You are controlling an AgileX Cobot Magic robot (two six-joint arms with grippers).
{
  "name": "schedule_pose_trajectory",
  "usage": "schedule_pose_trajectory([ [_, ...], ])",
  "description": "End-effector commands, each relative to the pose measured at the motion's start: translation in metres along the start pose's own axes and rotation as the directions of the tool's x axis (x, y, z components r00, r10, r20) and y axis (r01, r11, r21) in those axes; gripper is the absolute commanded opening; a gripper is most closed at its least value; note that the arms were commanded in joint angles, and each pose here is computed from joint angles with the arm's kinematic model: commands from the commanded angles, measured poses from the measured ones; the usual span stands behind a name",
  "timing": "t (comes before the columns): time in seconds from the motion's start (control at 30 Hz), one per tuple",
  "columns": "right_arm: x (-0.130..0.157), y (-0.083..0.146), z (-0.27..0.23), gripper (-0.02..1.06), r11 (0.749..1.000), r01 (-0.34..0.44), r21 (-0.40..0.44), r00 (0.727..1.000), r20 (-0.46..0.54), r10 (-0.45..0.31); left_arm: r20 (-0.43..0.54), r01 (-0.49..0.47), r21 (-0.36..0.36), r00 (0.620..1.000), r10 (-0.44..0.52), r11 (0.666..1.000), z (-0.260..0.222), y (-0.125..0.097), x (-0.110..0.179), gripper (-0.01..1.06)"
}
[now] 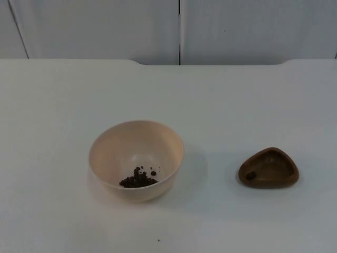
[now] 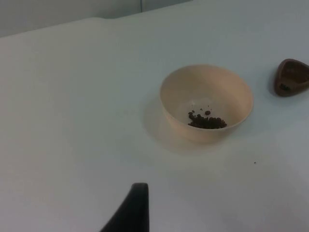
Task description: Pick up the bowl with the left hand and pour the coffee beans from the cup into the bowl with the right hand.
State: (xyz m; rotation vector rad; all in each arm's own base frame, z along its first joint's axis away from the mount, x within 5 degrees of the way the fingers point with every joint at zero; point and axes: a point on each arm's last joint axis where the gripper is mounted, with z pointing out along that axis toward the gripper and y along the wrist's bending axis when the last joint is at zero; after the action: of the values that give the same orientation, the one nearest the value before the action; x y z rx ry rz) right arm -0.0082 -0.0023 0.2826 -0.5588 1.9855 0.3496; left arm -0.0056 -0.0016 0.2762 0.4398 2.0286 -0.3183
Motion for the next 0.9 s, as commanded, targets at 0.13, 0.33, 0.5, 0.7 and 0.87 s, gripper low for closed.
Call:
schedule_pose_trajectory([
  [0.13,0.0018,0.0000,0.0018,1.05,1.000,0.007,-0.006,1.000,-0.001,-0.007,-0.001,0.002,0.011,1.000,-0.002,1.000,0.0005,-0.0005,0.0015,1.05],
  [0.33,0.0018,0.0000,0.0018,1.05,1.000,0.007,-0.006,1.000,-0.001,-0.007,-0.001,0.002,0.011,1.000,-0.002,1.000,0.0005,-0.0005,0.0015,1.05],
  [0.5,0.0018,0.0000,0.0018,1.05,1.000,0.007,-0.006,1.000,-0.001,-0.007,-0.001,0.002,0.011,1.000,-0.002,1.000,0.0005,-0.0005,0.0015,1.05],
  [0.7,0.0016,0.0000,0.0018,1.05,1.000,-0.001,-0.006,1.000,0.001,0.001,-0.001,0.002,0.011,1.000,-0.002,1.000,0.0005,-0.0005,0.0015,1.05],
  [0.87,0.0016,0.0000,0.0018,1.05,1.000,-0.002,-0.004,1.000,0.001,0.002,-0.001,0.002,0.011,1.000,-0.002,1.000,0.0005,-0.0005,0.0015,1.05],
])
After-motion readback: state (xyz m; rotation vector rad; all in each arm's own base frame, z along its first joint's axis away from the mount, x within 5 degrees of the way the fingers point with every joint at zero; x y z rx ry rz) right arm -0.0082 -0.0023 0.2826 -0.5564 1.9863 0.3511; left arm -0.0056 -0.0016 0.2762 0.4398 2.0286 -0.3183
